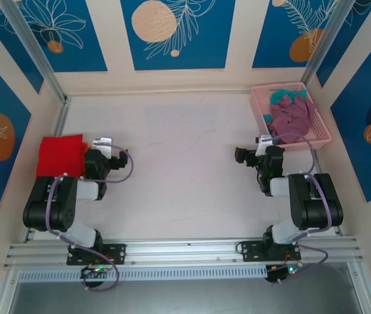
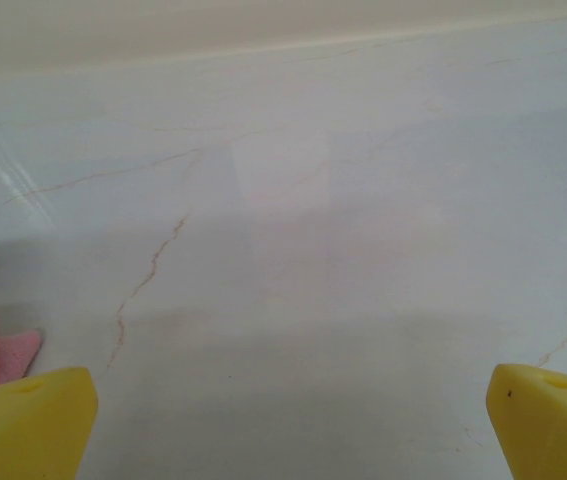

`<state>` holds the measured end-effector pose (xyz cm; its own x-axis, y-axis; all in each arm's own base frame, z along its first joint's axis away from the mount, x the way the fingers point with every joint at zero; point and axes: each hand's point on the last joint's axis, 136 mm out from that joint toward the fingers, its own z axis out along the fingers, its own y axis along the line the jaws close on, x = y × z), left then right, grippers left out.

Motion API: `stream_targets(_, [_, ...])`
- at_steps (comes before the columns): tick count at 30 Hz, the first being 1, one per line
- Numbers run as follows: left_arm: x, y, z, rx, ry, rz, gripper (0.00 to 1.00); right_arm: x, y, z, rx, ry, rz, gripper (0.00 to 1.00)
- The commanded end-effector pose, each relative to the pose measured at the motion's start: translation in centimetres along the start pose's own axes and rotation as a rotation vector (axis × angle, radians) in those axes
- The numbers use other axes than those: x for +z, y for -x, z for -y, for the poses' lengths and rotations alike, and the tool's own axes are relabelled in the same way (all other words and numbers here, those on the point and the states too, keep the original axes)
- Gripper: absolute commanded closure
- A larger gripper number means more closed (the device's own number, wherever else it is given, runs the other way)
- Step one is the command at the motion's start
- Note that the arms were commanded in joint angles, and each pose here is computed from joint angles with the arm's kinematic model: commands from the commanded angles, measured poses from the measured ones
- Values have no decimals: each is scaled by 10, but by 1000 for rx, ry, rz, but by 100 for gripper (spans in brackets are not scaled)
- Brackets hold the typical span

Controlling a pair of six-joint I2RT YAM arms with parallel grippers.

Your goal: Fold and stack the t-shirts

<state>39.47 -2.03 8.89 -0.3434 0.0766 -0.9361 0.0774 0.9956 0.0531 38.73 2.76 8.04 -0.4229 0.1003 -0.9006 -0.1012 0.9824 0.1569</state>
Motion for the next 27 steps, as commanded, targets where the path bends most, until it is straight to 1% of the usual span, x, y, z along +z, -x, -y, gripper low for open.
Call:
stream_targets(1, [-12,12,10,24,-44,76,0,-2,23,-7,-41,32,39,1])
stream_targets(3, [-23,22,14,44,-58,98,0,-10,31,-14,-54,40,27,1])
stream_targets(8, [-53,55,57,182,-197,136,0,-39,61,-30,-40,81,37,1])
stream_targets(11, [-73,81,97,228,-315,193,0,-53,90,-26,52,49,46,1])
stream_targets(15, [-91,99,166,293,-498,228,0,-58,131,-7,180,-33,30,1])
stream_targets(17, [-98,107,198,305,-574,253,0,-55,147,7,219,-70,12,1])
stream_targets(20, [-110,117,248,337,-676,288,0,-41,163,31,267,-120,-13,1])
stream_targets(22, [-119,118,281,350,-742,310,0,-28,167,52,307,-165,-47,0])
stream_targets(27, [-134,111,342,340,-877,331,0,3,163,95,395,-273,-148,0])
